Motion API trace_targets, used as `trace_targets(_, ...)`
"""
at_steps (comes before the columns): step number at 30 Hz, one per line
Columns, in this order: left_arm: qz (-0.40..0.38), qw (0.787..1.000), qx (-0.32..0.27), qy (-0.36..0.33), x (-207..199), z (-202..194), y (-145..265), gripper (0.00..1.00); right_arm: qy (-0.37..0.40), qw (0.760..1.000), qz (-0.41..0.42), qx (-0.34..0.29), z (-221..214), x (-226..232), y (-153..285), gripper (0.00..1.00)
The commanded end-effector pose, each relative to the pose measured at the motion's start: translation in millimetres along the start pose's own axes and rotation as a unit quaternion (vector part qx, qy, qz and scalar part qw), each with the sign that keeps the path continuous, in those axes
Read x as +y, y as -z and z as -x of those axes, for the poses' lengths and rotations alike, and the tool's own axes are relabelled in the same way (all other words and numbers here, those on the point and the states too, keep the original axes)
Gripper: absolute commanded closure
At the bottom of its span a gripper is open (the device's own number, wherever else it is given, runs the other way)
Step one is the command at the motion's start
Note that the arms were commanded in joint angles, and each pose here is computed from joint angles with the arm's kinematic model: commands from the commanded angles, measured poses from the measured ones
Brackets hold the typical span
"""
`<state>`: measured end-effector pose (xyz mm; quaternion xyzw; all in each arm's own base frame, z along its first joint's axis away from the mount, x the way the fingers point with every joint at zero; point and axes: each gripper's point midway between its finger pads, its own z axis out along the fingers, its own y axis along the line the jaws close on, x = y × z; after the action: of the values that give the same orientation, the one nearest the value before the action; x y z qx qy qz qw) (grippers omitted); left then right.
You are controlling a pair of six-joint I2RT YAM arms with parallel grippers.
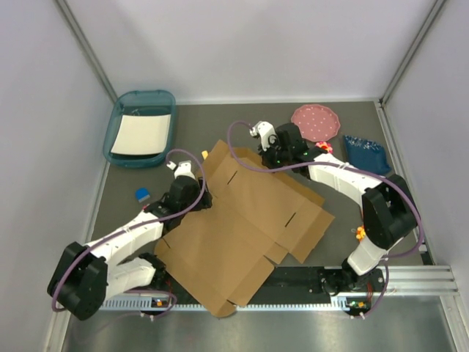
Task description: Fold the paper box
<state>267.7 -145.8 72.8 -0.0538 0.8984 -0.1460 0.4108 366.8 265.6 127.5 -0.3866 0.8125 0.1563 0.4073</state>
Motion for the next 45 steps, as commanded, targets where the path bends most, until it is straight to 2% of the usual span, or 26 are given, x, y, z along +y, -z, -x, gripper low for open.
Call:
trace_targets(1, 0.026, 0.998, -0.039, 0.030, 5.7, 20.9, -1.7, 0.31, 0.012, 0.999, 0.009, -0.037, 22.8, 8.2, 11.5, 1.00)
trace_targets(9, 0.019, 0.998, 0.004, 0.060, 19.9, 0.9, -17.2, 0.30, 0.013, 0.999, 0.012, -0.034, 20.4, 9.0, 8.7, 1.00)
trace_targets(10, 0.008, 0.997, -0.009, 0.072, 16.1, 7.7, -19.6, 0.31, 0.014, 0.999, 0.014, -0.032, 19.2, 10.0, 7.7, 1.00)
trace_targets(17, -0.026, 0.994, -0.001, 0.102, 10.4, 9.4, -28.2, 0.34, 0.016, 0.999, 0.014, -0.035, 21.6, 10.0, 7.0, 1.00)
trace_targets(24, -0.062, 0.992, 0.024, 0.106, -2.3, -0.5, -33.6, 0.48, 0.016, 0.999, 0.014, -0.036, 21.3, 10.4, 7.4, 1.00)
trace_targets(28, -0.074, 0.991, 0.025, 0.107, -5.5, -2.4, -32.5, 0.64, 0.017, 0.999, 0.011, -0.037, 22.2, 9.5, 8.6, 1.00)
trace_targets(29, -0.078, 0.991, 0.025, 0.105, -6.6, -3.3, -31.4, 0.72, 0.017, 0.999, 0.011, -0.037, 21.9, 9.6, 8.7, 1.00)
trace_targets(32, -0.109, 0.990, 0.003, 0.090, -16.3, 0.9, -24.6, 0.86, 0.017, 0.999, 0.008, -0.037, 23.1, 10.4, 8.5, 1.00)
trace_targets(34, -0.142, 0.987, -0.036, 0.069, -29.6, 12.5, -16.8, 0.91, 0.018, 0.999, 0.005, -0.035, 22.8, 10.0, 8.1, 1.00)
trace_targets(39, -0.141, 0.986, -0.085, -0.019, -47.3, 7.6, -6.4, 0.94, 0.022, 0.999, 0.004, -0.030, 23.3, 12.0, 7.8, 1.00)
trace_targets(45, -0.111, 0.983, -0.089, -0.119, -54.3, -12.0, -3.9, 0.93, 0.026, 0.999, 0.004, -0.021, 22.4, 14.4, 8.4, 1.00)
